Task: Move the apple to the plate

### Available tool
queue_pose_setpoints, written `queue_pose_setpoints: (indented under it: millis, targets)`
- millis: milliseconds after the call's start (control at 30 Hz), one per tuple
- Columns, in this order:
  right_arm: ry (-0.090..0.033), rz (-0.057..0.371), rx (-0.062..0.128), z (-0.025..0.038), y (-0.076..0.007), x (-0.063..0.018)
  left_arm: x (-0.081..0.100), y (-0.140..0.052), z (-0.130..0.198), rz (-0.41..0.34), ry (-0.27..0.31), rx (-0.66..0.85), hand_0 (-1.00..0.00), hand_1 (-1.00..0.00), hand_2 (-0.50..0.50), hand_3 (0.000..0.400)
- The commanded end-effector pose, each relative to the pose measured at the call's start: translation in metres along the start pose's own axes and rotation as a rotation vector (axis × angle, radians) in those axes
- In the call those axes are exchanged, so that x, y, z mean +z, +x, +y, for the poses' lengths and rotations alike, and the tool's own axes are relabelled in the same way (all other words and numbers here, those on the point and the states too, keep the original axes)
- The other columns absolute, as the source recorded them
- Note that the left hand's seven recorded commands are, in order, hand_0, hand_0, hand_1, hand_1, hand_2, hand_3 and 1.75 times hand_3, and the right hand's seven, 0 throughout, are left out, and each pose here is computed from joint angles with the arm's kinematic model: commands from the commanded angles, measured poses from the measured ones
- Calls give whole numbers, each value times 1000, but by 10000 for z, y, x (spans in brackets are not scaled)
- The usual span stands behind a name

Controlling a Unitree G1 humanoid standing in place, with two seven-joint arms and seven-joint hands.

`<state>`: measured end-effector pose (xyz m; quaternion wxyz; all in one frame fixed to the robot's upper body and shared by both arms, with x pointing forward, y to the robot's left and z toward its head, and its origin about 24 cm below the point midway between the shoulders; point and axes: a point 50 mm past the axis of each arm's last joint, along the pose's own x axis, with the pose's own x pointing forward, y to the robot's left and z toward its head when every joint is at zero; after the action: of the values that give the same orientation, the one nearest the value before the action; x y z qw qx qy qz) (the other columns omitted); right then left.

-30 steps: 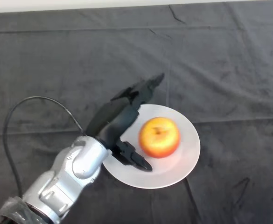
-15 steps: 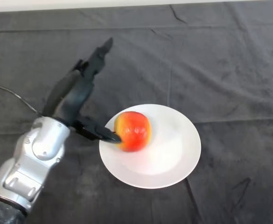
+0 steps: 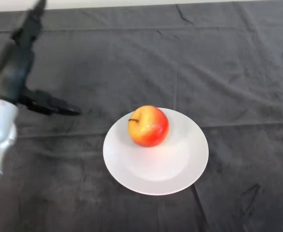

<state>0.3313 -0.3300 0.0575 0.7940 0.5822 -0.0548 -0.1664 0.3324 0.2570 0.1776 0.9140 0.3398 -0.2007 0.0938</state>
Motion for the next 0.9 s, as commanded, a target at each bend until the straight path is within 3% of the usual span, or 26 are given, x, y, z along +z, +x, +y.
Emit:
queue_pose_setpoints:
  millis: [33, 567, 900]
  targets:
    - [21, -26, 48, 147, 48, 39, 106, 161, 377, -45, 25, 117, 0, 0, 0, 0]
    - [23, -26, 48, 147, 49, 40, -30, 55, 1348, -3, 95, 404, 0, 0, 0, 0]
    - [25, -26, 48, 147, 50, 41, -114, -129, 1879, 34, 135, 601, 0, 0, 0, 0]
